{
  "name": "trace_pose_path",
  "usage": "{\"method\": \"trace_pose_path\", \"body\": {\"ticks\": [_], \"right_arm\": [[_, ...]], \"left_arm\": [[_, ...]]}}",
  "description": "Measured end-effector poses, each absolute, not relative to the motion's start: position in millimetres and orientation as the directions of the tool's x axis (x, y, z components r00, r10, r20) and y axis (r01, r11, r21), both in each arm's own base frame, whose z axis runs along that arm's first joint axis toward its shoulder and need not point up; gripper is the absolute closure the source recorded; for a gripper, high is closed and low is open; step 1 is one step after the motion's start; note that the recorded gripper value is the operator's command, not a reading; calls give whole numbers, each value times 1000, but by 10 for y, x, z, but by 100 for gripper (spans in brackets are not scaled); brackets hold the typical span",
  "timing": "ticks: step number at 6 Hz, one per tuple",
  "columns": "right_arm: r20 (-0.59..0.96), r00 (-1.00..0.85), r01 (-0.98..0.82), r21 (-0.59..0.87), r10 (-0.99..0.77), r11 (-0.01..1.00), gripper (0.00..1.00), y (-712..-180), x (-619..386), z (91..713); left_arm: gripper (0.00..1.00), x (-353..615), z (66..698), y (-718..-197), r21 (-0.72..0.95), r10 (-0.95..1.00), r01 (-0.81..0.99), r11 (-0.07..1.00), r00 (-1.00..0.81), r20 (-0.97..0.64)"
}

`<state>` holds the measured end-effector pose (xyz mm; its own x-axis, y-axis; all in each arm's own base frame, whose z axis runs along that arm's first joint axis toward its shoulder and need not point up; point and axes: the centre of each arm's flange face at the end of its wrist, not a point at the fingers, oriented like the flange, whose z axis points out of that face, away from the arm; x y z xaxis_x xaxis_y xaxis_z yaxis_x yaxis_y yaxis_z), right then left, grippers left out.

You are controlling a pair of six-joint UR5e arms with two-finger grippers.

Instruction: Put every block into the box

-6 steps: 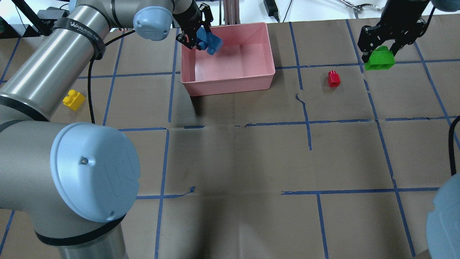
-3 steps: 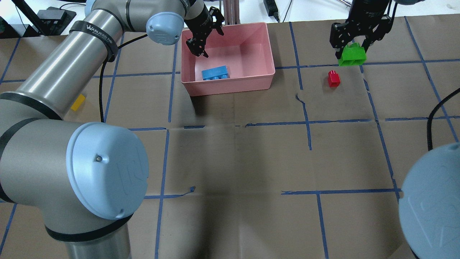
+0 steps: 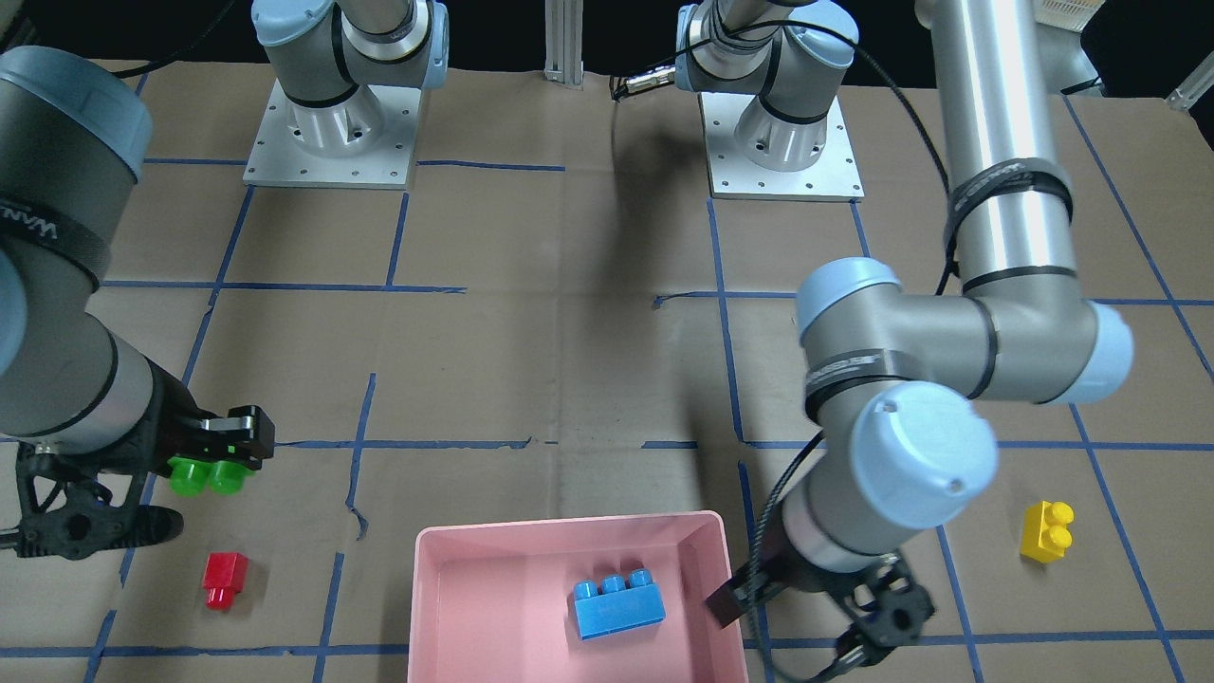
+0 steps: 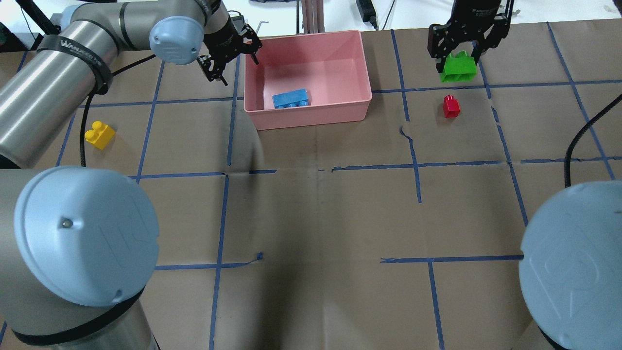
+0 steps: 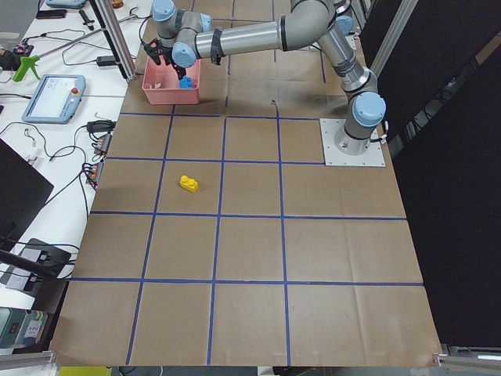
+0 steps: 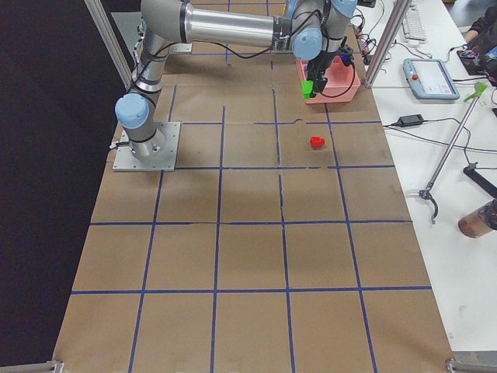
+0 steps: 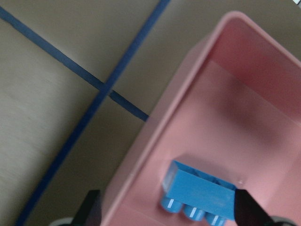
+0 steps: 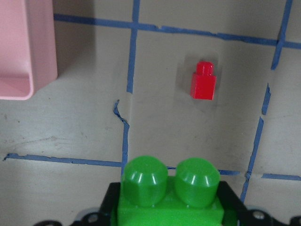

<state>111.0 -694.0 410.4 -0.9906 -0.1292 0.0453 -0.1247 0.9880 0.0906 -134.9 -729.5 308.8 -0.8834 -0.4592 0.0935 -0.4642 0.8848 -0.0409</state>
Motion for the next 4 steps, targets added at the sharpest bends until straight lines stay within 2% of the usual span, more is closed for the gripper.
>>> {"method": "trace_pose_path", "body": {"ticks": [2, 3, 4], "right_arm": [[53, -981, -185, 42, -187, 982, 58, -7360, 2043, 3931], [43, -983, -177, 27, -178, 984, 58, -7450, 2547, 3693], [10, -988, -156, 2, -156, 988, 55, -7520, 2951, 3394]], "left_arm": [[1, -205, 3217, -6845, -50, -140, -139, 989, -990, -7], [5, 299, 3231, -6693, -29, 24, 25, 999, -998, -50], [4, 840, 3163, -6560, 7, 184, 184, 983, -981, -64]]}}
